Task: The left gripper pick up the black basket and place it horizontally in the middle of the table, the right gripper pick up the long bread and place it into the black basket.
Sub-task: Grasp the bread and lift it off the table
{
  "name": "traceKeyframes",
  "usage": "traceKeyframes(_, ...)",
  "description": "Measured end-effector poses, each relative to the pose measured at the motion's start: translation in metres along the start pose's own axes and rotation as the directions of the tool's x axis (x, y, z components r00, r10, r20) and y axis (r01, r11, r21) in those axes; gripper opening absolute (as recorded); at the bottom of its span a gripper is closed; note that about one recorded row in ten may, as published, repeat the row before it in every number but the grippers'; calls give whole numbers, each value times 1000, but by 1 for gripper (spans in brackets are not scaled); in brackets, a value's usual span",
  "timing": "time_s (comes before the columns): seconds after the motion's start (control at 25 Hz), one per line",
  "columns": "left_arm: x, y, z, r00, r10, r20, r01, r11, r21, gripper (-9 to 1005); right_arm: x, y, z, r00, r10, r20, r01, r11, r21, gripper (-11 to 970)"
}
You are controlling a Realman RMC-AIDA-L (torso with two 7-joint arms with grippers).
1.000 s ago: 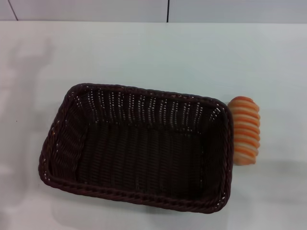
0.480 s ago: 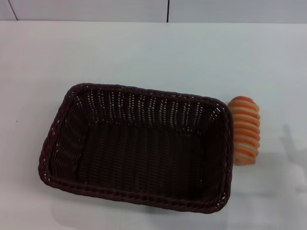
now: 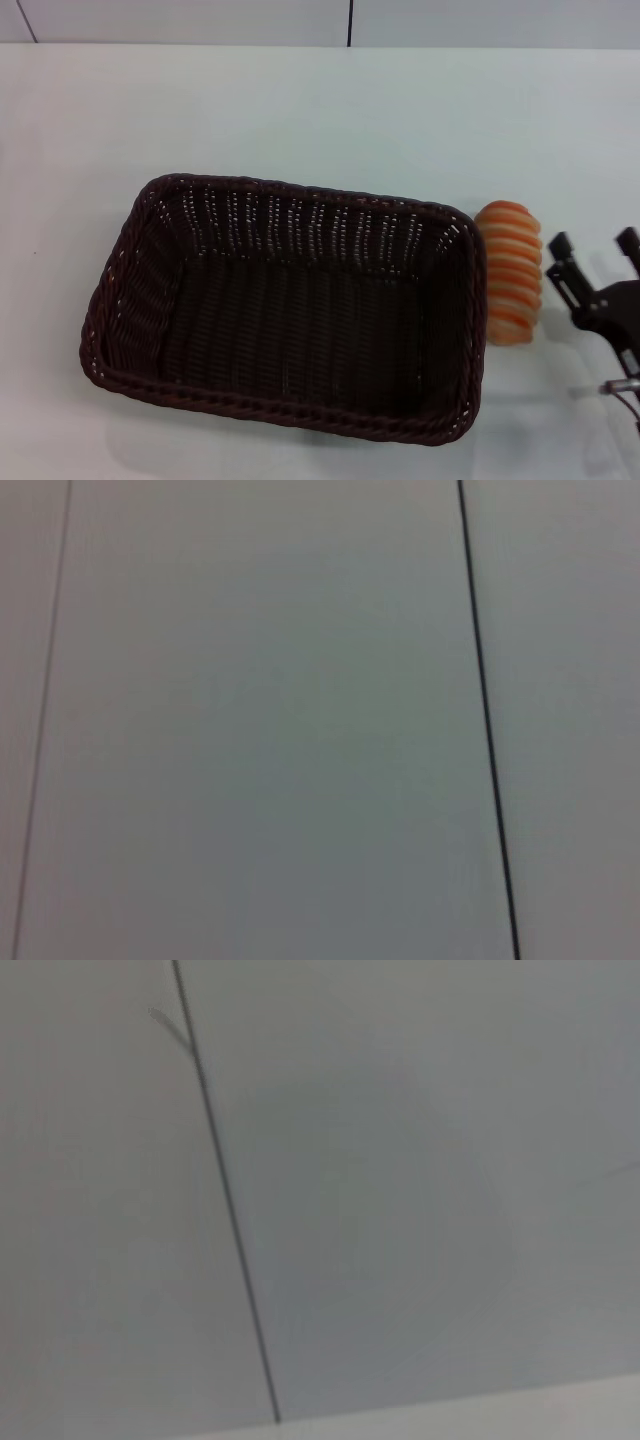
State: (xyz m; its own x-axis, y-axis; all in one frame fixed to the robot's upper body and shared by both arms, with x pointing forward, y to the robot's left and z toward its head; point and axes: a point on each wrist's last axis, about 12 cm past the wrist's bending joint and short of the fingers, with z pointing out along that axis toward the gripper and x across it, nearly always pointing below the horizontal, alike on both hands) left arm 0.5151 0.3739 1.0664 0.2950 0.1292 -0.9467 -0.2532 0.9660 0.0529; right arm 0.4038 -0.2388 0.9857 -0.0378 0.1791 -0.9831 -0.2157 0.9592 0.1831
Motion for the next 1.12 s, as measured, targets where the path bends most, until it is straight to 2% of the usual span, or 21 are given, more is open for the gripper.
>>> traceKeyframes(0.28, 4, -11, 7, 1000, 11, -21, -11, 999, 35, 762, 7, 10, 13, 997, -6, -76, 0, 997, -75, 825)
traceKeyframes(1.08, 4, -15, 7, 1000, 16, -24, -15, 998, 60, 762, 18, 15, 32, 978, -3, -209, -16, 996, -87, 824)
traceKeyframes(1.12, 4, -15, 7, 1000, 16, -24, -15, 998, 60, 762, 18, 15, 32, 978, -3, -209, -16, 996, -87, 794)
